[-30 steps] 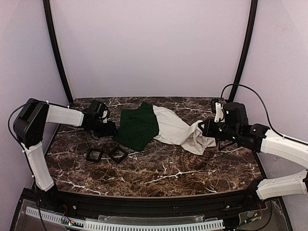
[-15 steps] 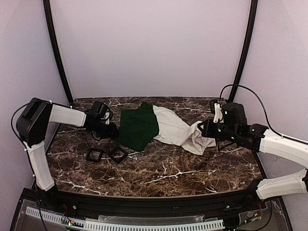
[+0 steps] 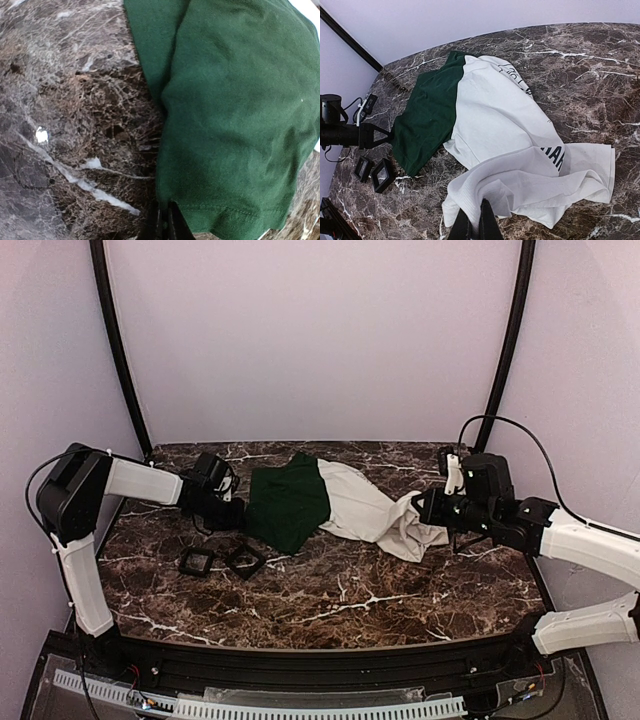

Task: Remove the brooch from the garment
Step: Flatten out the crumpled clothing at the center of the board.

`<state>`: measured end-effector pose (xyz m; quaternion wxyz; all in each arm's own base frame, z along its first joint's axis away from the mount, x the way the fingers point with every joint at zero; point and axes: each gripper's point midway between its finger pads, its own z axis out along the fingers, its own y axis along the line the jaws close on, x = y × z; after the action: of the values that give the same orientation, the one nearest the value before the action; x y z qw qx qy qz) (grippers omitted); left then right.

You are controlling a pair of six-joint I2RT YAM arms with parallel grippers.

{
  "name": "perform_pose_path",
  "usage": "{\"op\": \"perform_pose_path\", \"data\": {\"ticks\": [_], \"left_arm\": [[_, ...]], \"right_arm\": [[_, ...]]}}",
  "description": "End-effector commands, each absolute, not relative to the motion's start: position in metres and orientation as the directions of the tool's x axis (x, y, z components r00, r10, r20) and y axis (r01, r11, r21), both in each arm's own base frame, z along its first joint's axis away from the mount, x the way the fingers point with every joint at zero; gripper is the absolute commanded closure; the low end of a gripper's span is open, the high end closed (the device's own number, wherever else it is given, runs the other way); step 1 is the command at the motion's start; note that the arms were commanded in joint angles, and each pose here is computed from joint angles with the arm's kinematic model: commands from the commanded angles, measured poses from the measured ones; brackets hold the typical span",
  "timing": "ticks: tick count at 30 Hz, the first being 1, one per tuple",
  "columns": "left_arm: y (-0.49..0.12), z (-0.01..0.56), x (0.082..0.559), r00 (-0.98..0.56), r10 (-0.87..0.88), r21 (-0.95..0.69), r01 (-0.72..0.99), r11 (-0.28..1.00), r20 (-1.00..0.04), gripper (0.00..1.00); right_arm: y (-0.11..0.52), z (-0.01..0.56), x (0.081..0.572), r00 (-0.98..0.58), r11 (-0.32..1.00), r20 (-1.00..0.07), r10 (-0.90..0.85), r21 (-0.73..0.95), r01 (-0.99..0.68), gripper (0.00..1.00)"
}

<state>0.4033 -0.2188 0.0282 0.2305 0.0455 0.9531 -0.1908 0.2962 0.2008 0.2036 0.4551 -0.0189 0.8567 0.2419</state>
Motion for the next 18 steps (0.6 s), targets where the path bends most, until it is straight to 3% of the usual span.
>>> {"op": "perform_pose_path", "data": {"ticks": [1, 8, 13, 18], "left_arm": [[-0.219, 0.035, 0.396, -0.895, -0.019, -0.360, 0.159, 0.919, -0.446, 0.99], [-0.229, 0.105, 0.419, -0.831, -0.048, -0.409, 0.222, 0.885, -0.554, 0.99], [-0.224, 0.224, 0.444, -0.700, -0.170, -0.499, 0.297, 0.814, -0.694, 0.99], [-0.204, 0.335, 0.437, -0.563, -0.281, -0.552, 0.395, 0.734, -0.777, 0.99]], "right_arm": [[0.196, 0.220, 0.298, -0.543, 0.887, -0.815, 0.202, 0.387, -0.251, 1.00], [0.190, 0.266, 0.314, -0.463, 0.921, -0.870, 0.170, 0.308, -0.240, 1.00], [0.183, 0.337, 0.321, -0.357, 0.936, -0.921, 0.155, 0.253, -0.246, 1.00], [0.168, 0.421, 0.305, -0.210, 0.927, -0.960, 0.183, 0.239, -0.290, 1.00]]}}
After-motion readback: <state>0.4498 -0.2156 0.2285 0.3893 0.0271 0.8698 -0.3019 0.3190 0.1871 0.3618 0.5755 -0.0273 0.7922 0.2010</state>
